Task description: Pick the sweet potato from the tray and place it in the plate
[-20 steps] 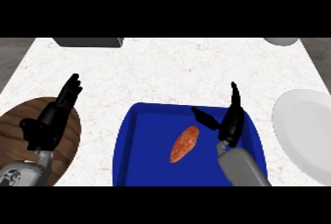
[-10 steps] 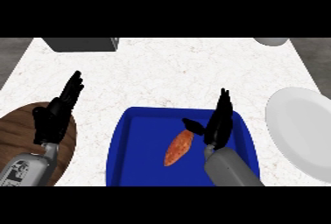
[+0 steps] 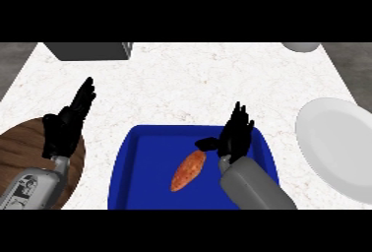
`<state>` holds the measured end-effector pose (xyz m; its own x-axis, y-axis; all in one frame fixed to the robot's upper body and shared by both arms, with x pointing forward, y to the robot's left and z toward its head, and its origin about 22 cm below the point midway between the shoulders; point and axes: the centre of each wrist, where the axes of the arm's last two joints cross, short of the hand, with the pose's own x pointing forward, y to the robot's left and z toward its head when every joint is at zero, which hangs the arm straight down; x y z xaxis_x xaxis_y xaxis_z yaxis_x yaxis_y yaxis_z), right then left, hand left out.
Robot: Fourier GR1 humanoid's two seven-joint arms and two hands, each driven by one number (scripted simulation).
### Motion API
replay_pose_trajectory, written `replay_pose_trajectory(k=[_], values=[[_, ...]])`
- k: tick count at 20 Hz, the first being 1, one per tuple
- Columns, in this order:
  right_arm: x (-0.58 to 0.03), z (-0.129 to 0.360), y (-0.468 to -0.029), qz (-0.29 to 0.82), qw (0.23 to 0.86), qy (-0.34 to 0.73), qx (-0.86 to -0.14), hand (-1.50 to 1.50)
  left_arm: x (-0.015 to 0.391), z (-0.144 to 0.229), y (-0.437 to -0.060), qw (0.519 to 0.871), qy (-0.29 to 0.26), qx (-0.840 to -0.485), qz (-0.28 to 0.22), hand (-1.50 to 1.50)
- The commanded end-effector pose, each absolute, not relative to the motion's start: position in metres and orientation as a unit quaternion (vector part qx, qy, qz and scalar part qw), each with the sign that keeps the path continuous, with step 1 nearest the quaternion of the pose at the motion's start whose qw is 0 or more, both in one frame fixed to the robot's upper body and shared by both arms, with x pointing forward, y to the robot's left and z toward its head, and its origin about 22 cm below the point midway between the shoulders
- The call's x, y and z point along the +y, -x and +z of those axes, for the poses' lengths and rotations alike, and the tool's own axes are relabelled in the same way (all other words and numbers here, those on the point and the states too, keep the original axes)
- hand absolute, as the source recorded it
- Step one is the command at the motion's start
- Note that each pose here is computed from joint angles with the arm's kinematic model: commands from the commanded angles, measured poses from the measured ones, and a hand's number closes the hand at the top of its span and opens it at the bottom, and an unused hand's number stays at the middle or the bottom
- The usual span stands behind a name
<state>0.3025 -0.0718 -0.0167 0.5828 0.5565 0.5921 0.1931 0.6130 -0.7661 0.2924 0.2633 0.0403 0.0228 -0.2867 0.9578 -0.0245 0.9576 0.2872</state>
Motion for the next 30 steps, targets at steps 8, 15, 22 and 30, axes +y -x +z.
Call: replay_pose_trajectory(k=[8, 15, 22, 30], values=[[-0.053, 0.043, -0.298, 0.139, 0.838, 0.409, -0.333, -1.5, 0.266, 0.038, -0.296, 0.712, -0.111, -0.688, -0.089, 0.0], [-0.064, 0.02, -0.29, 0.162, 0.86, 0.402, -0.269, -1.5, 0.269, 0.044, -0.302, 0.705, -0.11, -0.694, -0.093, 0.0], [-0.066, 0.01, -0.284, 0.161, 0.867, 0.396, -0.254, -1.5, 0.265, 0.044, -0.307, 0.708, -0.102, -0.691, -0.1, 0.0], [-0.069, -0.004, -0.281, 0.159, 0.878, 0.39, -0.228, -1.5, 0.248, 0.042, -0.302, 0.698, -0.1, -0.701, -0.103, 0.0]])
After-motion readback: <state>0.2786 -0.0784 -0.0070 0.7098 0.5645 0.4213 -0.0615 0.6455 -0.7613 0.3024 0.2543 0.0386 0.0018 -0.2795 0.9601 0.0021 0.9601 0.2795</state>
